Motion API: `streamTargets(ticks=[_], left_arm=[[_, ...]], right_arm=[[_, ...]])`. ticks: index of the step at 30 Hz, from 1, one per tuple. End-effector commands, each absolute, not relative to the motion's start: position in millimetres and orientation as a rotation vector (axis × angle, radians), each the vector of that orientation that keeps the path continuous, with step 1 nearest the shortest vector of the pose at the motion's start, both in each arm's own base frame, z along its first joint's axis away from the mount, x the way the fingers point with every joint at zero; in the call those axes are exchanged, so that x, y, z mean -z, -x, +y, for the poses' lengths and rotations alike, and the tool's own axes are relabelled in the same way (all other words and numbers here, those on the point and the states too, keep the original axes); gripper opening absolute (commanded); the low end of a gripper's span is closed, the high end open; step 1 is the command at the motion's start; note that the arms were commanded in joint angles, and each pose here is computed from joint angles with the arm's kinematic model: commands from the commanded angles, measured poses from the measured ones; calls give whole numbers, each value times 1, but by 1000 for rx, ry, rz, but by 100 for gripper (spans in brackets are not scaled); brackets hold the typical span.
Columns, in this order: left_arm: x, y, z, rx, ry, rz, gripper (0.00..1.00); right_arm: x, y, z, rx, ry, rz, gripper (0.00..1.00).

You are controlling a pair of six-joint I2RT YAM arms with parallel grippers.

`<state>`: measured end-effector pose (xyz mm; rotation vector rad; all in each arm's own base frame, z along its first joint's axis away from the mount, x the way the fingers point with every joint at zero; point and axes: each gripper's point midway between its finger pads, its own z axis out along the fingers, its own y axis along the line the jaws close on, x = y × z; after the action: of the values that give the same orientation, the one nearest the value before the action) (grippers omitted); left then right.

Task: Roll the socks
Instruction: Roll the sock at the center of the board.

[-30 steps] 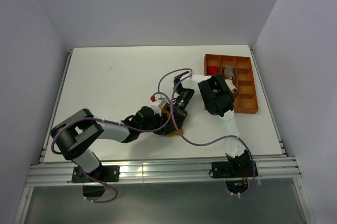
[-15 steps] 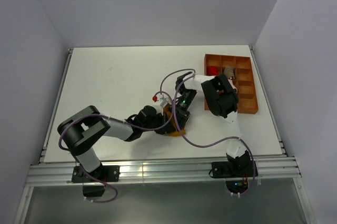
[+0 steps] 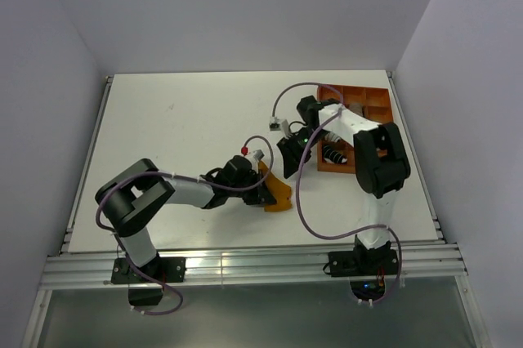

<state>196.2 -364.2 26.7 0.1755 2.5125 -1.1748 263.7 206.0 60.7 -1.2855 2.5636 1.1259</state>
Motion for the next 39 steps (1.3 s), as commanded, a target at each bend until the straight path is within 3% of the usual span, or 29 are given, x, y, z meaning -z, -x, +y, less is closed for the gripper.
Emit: streamTargets(ticks=[1, 10, 22, 39], left_arm=[[8, -176, -340, 1061, -58, 2762, 0], [12, -165, -342, 1187, 73, 2947, 1], [25, -165, -337, 1268, 227, 3099, 0], [23, -173, -338, 1236, 248, 3129, 0]], right_arm=[[-74, -291, 196, -1025, 1190, 2477, 49], [-104, -301, 162, -635, 1233, 2199, 52], [-78, -210, 194, -533, 1643, 1773, 59], [-50, -157, 225, -463, 1915, 1561, 61]])
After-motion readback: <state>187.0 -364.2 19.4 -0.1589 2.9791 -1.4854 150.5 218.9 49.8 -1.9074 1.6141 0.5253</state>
